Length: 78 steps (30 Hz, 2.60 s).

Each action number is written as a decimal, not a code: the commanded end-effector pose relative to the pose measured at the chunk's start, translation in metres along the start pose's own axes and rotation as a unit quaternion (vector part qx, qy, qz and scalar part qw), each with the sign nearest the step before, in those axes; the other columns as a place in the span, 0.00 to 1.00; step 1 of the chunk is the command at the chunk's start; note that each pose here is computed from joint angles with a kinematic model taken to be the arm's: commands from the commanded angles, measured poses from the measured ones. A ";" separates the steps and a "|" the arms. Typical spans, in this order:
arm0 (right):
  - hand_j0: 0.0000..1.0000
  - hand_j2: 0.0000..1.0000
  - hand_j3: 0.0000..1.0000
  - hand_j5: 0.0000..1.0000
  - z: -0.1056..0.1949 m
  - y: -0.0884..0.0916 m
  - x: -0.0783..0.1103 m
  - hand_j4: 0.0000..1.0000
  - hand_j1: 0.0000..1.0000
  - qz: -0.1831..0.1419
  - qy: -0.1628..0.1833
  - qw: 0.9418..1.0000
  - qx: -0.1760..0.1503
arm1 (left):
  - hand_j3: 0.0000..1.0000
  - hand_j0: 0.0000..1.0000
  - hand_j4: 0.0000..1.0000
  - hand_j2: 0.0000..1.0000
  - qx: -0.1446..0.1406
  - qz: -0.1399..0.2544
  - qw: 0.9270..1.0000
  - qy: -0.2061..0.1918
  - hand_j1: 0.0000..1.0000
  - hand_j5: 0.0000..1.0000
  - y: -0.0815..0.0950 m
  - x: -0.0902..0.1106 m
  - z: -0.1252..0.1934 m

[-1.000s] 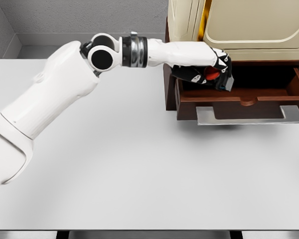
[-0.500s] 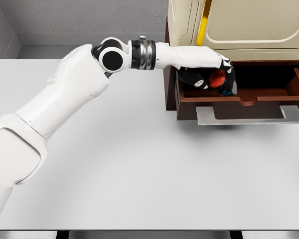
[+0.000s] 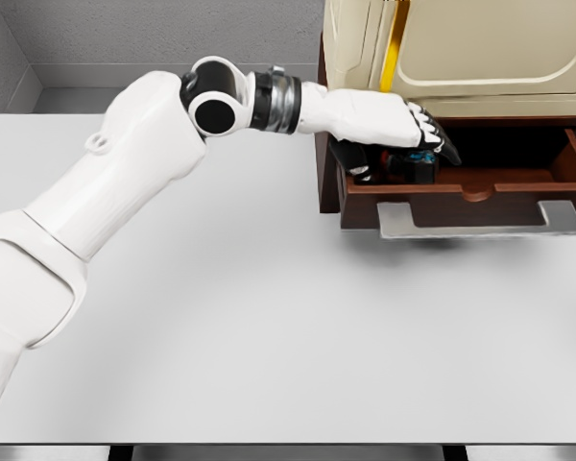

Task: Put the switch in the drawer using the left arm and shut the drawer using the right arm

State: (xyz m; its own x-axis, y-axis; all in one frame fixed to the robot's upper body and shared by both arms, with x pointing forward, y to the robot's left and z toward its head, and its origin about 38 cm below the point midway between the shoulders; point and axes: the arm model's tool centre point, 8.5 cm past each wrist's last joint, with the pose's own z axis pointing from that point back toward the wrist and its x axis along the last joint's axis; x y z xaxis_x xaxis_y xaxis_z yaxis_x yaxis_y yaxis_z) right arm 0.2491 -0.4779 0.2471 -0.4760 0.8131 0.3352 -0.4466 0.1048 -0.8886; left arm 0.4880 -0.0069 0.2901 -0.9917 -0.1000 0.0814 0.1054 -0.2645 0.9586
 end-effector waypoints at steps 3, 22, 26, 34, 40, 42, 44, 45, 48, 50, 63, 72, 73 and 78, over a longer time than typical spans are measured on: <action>0.45 0.45 0.45 0.45 -0.003 -0.004 0.001 0.45 0.45 0.004 -0.005 1.000 0.007 | 1.00 1.00 1.00 1.00 0.183 0.139 0.971 -0.059 1.00 1.00 0.073 0.011 0.024; 0.46 0.46 0.46 0.46 -0.008 -0.005 0.002 0.46 0.46 0.007 -0.011 1.000 0.018 | 1.00 1.00 1.00 1.00 0.213 0.097 0.970 -0.064 1.00 1.00 0.068 0.037 0.123; 0.46 0.46 0.46 0.46 -0.009 -0.005 0.003 0.46 0.46 0.007 -0.011 1.000 0.018 | 1.00 1.00 1.00 1.00 0.149 0.155 0.975 0.046 1.00 1.00 -0.031 0.022 0.207; 0.46 0.46 0.46 0.46 -0.033 -0.020 0.010 0.46 0.46 0.032 -0.041 0.998 0.032 | 1.00 1.00 1.00 1.00 0.077 0.204 0.970 0.105 1.00 1.00 -0.115 0.028 0.233; 0.46 0.46 0.46 0.46 -0.057 -0.026 0.019 0.46 0.46 0.043 -0.073 0.996 0.035 | 1.00 1.00 1.00 1.00 0.080 0.171 0.975 0.114 1.00 1.00 -0.102 0.025 0.230; 0.46 0.46 0.46 0.46 -0.060 -0.029 0.020 0.46 0.46 0.046 -0.078 0.995 0.032 | 1.00 1.00 1.00 1.00 0.080 0.163 0.976 0.119 1.00 1.00 -0.100 0.024 0.231; 0.46 0.46 0.46 0.46 -0.066 -0.027 0.023 0.46 0.46 0.045 -0.086 0.995 0.036 | 1.00 1.00 1.00 1.00 0.082 0.163 0.976 0.120 1.00 1.00 -0.100 0.023 0.230; 0.46 0.46 0.46 0.46 -0.071 -0.026 0.024 0.46 0.46 0.045 -0.091 0.994 0.040 | 1.00 1.00 1.00 1.00 0.083 0.162 0.976 0.122 1.00 1.00 -0.100 0.022 0.231; 0.46 0.46 0.46 0.46 -0.073 -0.031 0.026 0.46 0.46 0.051 -0.095 0.994 0.034 | 1.00 1.00 1.00 1.00 0.081 0.158 0.976 0.127 1.00 1.00 -0.097 0.022 0.237; 0.46 0.46 0.46 0.46 -0.076 -0.032 0.027 0.46 0.46 0.052 -0.099 0.993 0.035 | 1.00 1.00 1.00 1.00 0.082 0.156 0.976 0.128 1.00 1.00 -0.095 0.021 0.238; 0.46 0.46 0.46 0.46 -0.116 -0.037 0.034 0.46 0.46 0.061 -0.135 0.988 0.040 | 1.00 1.00 1.00 1.00 0.087 0.154 0.976 0.128 1.00 1.00 -0.093 0.023 0.240; 0.46 0.46 0.46 0.46 -0.139 -0.040 0.026 0.46 0.46 0.048 -0.139 0.989 0.033 | 1.00 1.00 1.00 1.00 0.089 0.153 0.976 0.129 1.00 1.00 -0.093 0.023 0.241; 0.46 0.46 0.46 0.46 -0.143 -0.038 0.024 0.46 0.46 0.043 -0.139 0.989 0.035 | 1.00 1.00 1.00 1.00 0.089 0.153 0.975 0.130 1.00 1.00 -0.092 0.022 0.242; 0.46 0.46 0.46 0.46 -0.148 -0.040 0.017 0.46 0.46 0.040 -0.133 0.990 0.032 | 1.00 1.00 1.00 1.00 0.093 0.152 0.975 0.133 1.00 1.00 -0.091 0.022 0.244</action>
State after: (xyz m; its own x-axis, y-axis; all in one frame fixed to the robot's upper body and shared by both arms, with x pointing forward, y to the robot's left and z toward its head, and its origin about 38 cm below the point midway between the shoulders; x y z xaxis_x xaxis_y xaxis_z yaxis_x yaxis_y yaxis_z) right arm 0.3696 -0.3819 0.2482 -0.7011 0.6335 0.3273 -0.4297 -0.0090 -0.9029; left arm 0.4383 0.2482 0.2703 -0.8620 -0.3976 0.3144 0.3490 -0.0159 0.9370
